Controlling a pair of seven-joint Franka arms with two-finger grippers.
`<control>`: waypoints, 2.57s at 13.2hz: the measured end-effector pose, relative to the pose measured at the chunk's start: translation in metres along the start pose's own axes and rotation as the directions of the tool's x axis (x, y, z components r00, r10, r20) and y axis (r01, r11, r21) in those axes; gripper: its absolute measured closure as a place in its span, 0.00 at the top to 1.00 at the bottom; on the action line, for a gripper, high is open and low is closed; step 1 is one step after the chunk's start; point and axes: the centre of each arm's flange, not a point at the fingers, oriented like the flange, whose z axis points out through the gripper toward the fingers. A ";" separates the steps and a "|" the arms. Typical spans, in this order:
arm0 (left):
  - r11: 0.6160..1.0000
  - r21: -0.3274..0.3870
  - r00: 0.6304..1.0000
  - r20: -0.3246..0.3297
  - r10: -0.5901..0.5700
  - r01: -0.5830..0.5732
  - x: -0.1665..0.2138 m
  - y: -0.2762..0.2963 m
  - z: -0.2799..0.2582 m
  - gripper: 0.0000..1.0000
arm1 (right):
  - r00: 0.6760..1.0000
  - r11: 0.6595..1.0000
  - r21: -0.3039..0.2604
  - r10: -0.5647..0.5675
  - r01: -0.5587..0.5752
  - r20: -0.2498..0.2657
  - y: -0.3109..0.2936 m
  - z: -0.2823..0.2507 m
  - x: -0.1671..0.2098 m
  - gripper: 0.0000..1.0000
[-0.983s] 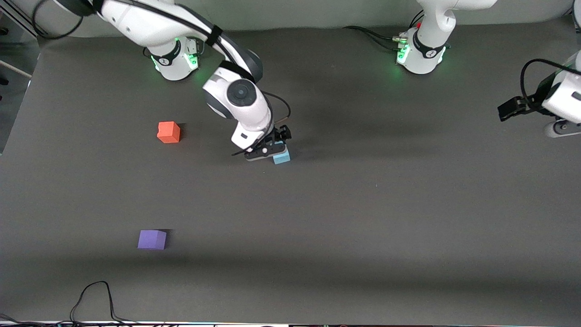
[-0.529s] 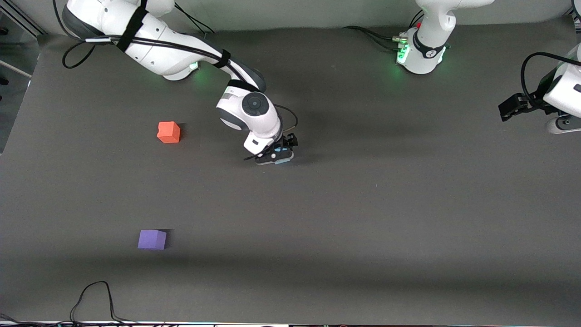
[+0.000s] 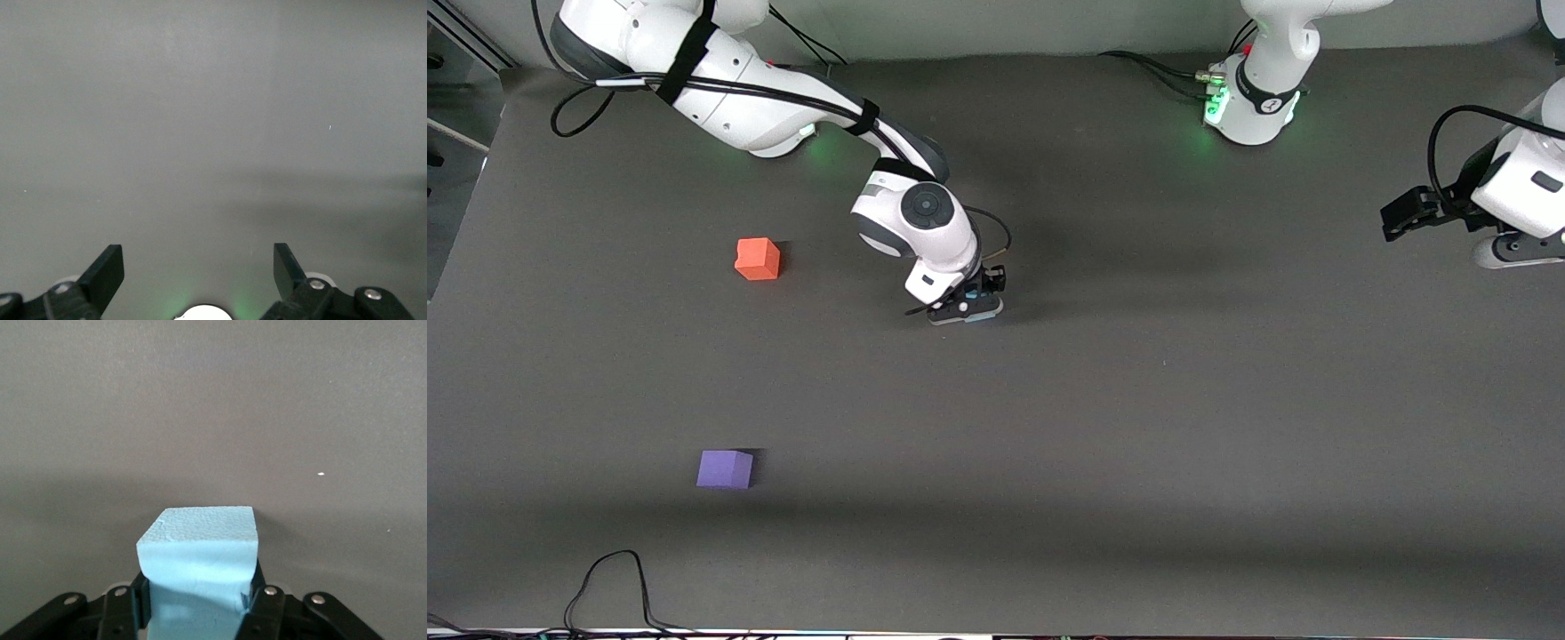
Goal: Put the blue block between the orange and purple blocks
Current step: 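Grasp the blue cube with the right gripper while the left gripper withdraws, then carry the blue cube with the right gripper between orange and purple cubes, then open the right gripper and lift it off the blue cube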
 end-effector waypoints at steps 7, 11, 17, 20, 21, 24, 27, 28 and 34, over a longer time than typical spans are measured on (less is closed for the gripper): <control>1.000 -0.009 0.999 0.045 0.013 -0.012 -0.010 0.007 -0.010 1.00 | 0.993 0.993 -0.071 0.100 -0.095 0.058 0.071 -0.113 0.056 0.53; 1.000 -0.006 0.997 0.071 0.011 -0.010 -0.014 0.005 -0.010 1.00 | 0.982 0.986 0.005 0.166 -0.167 0.092 0.229 -0.193 0.102 0.53; 1.000 0.002 0.996 0.085 0.014 -0.014 -0.018 0.020 -0.010 1.00 | 0.969 0.982 -0.034 0.190 -0.187 0.160 0.358 -0.161 0.090 0.53; 1.000 0.004 0.996 0.088 0.009 -0.010 -0.019 0.021 -0.010 1.00 | 0.978 0.988 -0.035 0.157 -0.153 0.138 0.386 -0.124 0.076 0.53; 1.000 0.004 0.996 0.088 0.009 -0.009 -0.018 0.021 -0.010 1.00 | 0.980 0.988 -0.036 0.153 -0.149 0.124 0.390 -0.110 0.072 0.53; 1.000 0.004 0.996 0.088 0.008 -0.009 -0.019 0.021 -0.010 1.00 | 0.984 0.989 -0.041 0.144 -0.140 0.103 0.396 -0.077 0.066 0.53; 1.000 0.004 0.996 0.088 0.008 -0.009 -0.019 0.021 -0.010 1.00 | 0.990 0.992 -0.049 0.118 -0.114 0.080 0.413 -0.067 0.068 0.53; 1.000 0.004 0.996 0.088 0.008 -0.009 -0.019 0.021 -0.010 1.00 | 0.991 0.992 -0.052 0.115 -0.112 0.073 0.420 -0.066 0.068 0.53; 1.000 0.004 0.996 0.088 0.008 -0.008 -0.019 0.021 -0.010 1.00 | 0.990 0.993 -0.056 0.110 -0.106 0.083 0.424 -0.050 0.067 0.53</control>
